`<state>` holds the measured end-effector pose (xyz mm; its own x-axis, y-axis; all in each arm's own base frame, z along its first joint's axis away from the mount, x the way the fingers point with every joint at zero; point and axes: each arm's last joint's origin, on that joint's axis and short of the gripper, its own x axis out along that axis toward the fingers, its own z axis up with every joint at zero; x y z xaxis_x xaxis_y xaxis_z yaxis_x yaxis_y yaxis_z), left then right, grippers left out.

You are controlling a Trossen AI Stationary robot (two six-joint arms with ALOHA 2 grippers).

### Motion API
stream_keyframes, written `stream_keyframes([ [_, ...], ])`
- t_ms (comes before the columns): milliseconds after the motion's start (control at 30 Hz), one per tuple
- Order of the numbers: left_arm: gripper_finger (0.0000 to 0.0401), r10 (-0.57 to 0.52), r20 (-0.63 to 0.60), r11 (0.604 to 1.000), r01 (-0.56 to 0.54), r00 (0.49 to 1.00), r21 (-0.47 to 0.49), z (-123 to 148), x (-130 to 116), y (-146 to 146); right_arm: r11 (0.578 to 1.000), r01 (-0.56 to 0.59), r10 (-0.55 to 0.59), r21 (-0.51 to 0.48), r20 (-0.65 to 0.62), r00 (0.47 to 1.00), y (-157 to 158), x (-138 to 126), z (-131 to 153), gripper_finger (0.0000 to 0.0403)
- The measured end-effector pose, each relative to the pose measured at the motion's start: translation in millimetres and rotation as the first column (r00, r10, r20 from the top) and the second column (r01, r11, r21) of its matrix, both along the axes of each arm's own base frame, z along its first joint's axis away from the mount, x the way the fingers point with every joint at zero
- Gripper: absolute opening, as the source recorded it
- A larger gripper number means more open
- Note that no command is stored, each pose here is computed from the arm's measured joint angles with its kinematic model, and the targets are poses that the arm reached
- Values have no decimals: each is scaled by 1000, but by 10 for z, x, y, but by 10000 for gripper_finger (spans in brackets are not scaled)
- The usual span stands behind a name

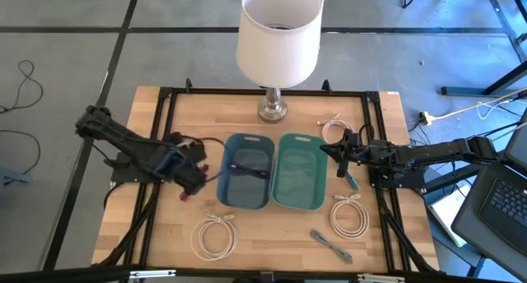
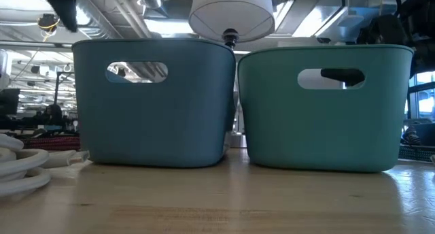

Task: Pick and place items into bin
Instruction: Put the red patterned USB cable into the blue bin

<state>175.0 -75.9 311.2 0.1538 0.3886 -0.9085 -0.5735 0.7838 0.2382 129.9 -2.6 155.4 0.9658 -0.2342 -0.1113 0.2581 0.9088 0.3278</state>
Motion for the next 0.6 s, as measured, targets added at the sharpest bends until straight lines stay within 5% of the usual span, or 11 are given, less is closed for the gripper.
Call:
stream_keyframes([
  [200,151,193,4,979,-192,981,-70,-480,-286,29,1000,2,-2,18,26,1000,0,2,21,10],
  [433,168,203,48,961,-189,978,-204,-1016,-269,11,1000,5,-6,16,44,999,-1,4,39,10],
  [600,173,241,-12,948,-238,970,-212,-1211,-334,65,1000,5,-6,17,44,999,-1,4,39,10],
])
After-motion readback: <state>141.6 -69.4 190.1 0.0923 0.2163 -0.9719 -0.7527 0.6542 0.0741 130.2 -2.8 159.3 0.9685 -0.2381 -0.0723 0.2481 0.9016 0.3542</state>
